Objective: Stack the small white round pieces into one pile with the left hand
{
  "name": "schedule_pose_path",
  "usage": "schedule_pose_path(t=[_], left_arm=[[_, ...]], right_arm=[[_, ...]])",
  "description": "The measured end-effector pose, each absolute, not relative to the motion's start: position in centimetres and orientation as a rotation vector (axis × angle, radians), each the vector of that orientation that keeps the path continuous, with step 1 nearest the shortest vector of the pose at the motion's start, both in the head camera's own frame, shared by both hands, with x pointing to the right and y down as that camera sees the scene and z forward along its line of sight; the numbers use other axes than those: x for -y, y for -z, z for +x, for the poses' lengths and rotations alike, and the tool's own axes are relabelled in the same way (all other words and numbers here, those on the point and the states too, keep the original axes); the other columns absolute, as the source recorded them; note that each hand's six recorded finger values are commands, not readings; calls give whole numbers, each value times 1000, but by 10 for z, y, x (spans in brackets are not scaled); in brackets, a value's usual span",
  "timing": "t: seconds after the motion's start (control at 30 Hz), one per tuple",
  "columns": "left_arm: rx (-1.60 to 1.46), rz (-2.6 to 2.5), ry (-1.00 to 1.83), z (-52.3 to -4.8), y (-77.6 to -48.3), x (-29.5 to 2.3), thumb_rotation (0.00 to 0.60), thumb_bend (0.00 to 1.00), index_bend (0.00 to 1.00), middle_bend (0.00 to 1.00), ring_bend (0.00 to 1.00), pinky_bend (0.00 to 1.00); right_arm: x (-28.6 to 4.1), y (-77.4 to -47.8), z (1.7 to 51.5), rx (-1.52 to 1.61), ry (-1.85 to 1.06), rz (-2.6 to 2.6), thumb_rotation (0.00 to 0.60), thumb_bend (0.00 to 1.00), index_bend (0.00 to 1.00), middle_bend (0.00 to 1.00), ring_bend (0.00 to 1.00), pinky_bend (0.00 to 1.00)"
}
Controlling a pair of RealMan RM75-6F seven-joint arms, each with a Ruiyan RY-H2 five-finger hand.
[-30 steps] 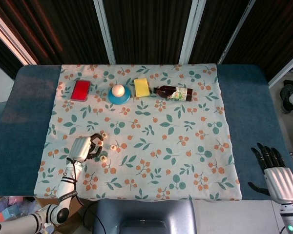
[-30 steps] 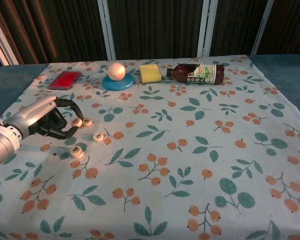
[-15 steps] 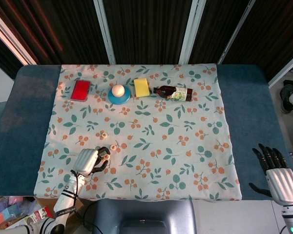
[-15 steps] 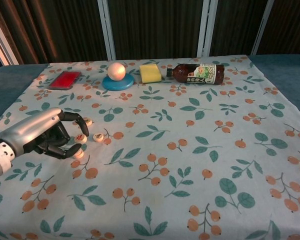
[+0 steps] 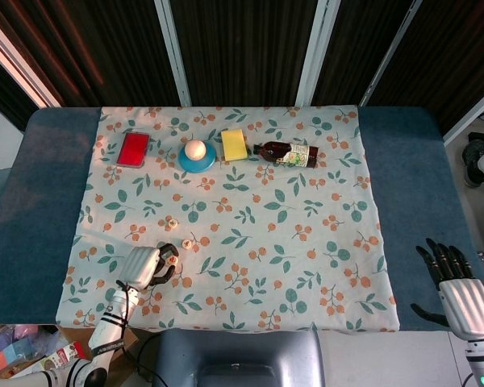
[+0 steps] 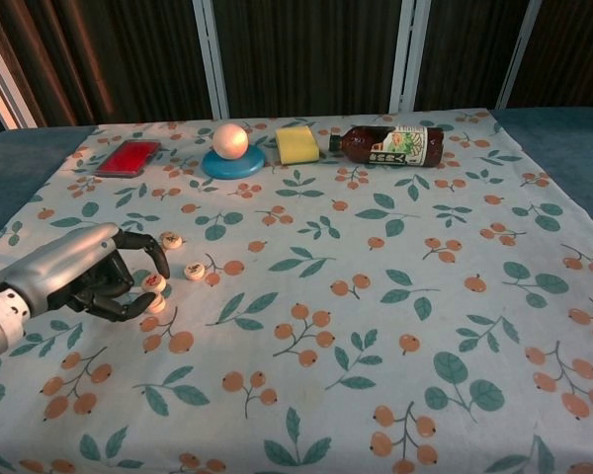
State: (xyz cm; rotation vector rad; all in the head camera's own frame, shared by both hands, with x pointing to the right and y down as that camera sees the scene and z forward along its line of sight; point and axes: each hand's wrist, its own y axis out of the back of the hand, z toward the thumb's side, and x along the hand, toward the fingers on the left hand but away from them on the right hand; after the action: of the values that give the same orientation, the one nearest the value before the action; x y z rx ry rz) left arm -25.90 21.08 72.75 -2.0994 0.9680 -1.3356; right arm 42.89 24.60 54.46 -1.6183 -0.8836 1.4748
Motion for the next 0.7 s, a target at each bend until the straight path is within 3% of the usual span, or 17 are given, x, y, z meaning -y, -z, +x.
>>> schedule_pose_path(t=[0.7], left_arm=[[-950,-2085,1364,-267,-733,-211,600,437,447,1000,1000,1000]], right_arm=[[-246,-546,428,880,-1480,-1616,600,69,0,0,0,0]])
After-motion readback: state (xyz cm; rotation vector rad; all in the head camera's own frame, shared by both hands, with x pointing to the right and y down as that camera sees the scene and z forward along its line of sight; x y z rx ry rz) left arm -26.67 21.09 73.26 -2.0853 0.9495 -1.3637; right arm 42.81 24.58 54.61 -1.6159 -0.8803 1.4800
